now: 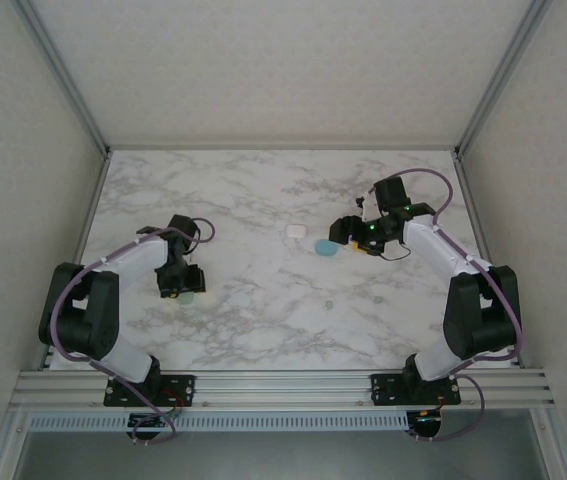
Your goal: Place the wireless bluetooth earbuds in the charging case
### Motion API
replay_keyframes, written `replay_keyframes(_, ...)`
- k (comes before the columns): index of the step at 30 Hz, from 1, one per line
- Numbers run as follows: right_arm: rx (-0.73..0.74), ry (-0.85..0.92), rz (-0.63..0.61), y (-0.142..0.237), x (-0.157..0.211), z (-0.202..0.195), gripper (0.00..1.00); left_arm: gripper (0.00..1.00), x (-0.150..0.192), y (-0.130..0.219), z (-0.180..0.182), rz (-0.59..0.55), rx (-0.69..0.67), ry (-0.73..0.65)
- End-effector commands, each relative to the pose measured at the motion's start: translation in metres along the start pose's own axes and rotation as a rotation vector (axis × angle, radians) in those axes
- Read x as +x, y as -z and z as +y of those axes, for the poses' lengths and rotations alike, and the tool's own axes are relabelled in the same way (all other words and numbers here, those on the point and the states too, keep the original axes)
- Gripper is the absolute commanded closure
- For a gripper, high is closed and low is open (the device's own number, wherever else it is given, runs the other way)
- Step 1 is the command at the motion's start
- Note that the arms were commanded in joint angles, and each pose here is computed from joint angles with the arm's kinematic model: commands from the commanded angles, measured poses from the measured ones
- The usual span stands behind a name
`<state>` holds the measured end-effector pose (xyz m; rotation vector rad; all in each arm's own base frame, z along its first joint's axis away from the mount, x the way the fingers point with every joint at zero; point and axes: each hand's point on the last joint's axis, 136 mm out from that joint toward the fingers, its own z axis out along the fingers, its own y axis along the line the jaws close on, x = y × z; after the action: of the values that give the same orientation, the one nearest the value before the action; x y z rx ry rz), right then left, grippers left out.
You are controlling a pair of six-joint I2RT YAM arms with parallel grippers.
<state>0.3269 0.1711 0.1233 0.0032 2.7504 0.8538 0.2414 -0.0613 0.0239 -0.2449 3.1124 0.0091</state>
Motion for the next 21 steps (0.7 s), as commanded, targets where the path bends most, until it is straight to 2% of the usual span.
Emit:
replay_keyframes(1, -0.009, -0.011, 0.011, 0.0041, 0.0051, 0.0017, 0.25, 0.42, 0.0076, -0.0045, 0.0074, 0.030, -0.026, 0.015)
replay_keyframes(8, -0.010, -0.018, 0.012, 0.0040, 0.0057, 0.0014, 0.25, 0.42, 0.0103, -0.0050, 0.0050, 0.038, -0.028, 0.005)
replay_keyframes(14, -0.011, -0.020, 0.011, 0.0049, 0.0055, 0.0021, 0.25, 0.51, 0.0154, -0.0061, 0.0066, 0.047, -0.032, 0.013)
replay_keyframes(16, -0.014, -0.018, 0.011, 0.0057, 0.0048, 0.0033, 0.25, 0.50, 0.0159, -0.0076, 0.0073, 0.048, -0.035, 0.016)
replay_keyframes(21, -0.014, -0.016, 0.004, 0.0083, 0.0033, 0.0054, 0.24, 0.55, 0.0153, -0.0071, 0.0071, 0.039, -0.040, 0.011)
